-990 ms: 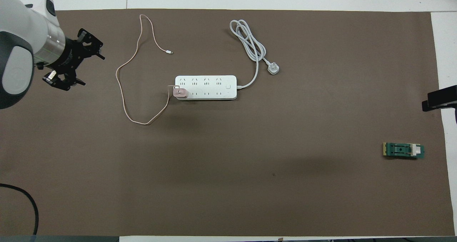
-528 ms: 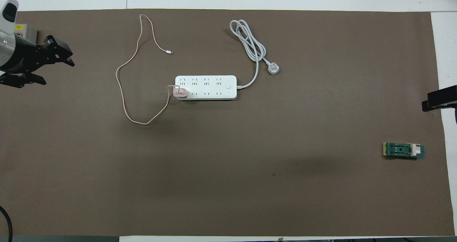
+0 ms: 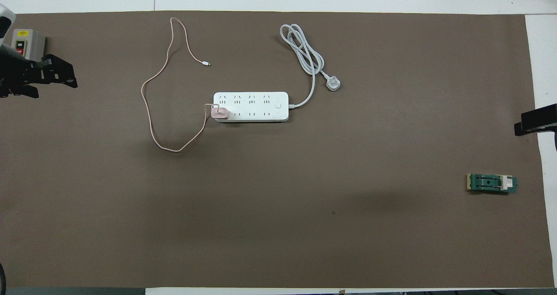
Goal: Plug charger into power strip
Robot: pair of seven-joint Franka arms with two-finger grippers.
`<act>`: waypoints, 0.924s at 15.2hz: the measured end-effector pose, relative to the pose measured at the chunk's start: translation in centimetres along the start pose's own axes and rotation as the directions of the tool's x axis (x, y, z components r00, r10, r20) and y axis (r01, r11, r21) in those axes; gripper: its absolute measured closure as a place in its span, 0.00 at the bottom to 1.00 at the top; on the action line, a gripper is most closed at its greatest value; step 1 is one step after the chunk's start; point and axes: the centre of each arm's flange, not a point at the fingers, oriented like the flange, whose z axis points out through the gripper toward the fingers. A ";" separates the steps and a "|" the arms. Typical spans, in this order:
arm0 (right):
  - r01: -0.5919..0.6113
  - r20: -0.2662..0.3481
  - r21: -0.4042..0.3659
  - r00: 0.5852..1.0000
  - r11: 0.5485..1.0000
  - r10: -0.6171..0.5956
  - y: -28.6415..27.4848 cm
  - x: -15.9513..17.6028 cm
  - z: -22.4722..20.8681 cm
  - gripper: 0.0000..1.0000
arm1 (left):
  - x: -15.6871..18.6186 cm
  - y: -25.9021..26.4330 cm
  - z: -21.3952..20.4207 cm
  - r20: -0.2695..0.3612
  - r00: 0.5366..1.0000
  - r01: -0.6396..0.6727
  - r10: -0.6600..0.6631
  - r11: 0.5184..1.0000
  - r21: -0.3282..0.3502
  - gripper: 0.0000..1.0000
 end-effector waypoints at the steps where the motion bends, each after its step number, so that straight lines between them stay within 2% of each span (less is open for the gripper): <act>1: 0.000 0.000 0.000 1.000 1.000 0.000 0.0 0.0 0.0 0.00 | 0.1 0.0 -0.1 -0.010 1.000 -0.019 0.019 1.000 -0.002 0.15; 3: 0.000 0.000 0.000 1.000 1.000 0.000 0.0 0.0 0.0 0.00 | 0.5 0.2 -0.6 -0.052 0.998 -0.032 0.032 0.999 -0.010 0.01; 11: 0.000 0.000 0.000 1.000 1.000 0.000 0.0 0.0 0.0 0.00 | -0.5 0.2 -1.0 -0.039 0.997 -0.064 0.063 0.998 -0.005 0.00; 14: 0.000 0.000 0.000 1.000 1.000 0.000 0.0 0.0 0.0 0.00 | -1.8 0.0 -1.9 0.009 0.996 -0.092 0.092 0.996 0.008 0.00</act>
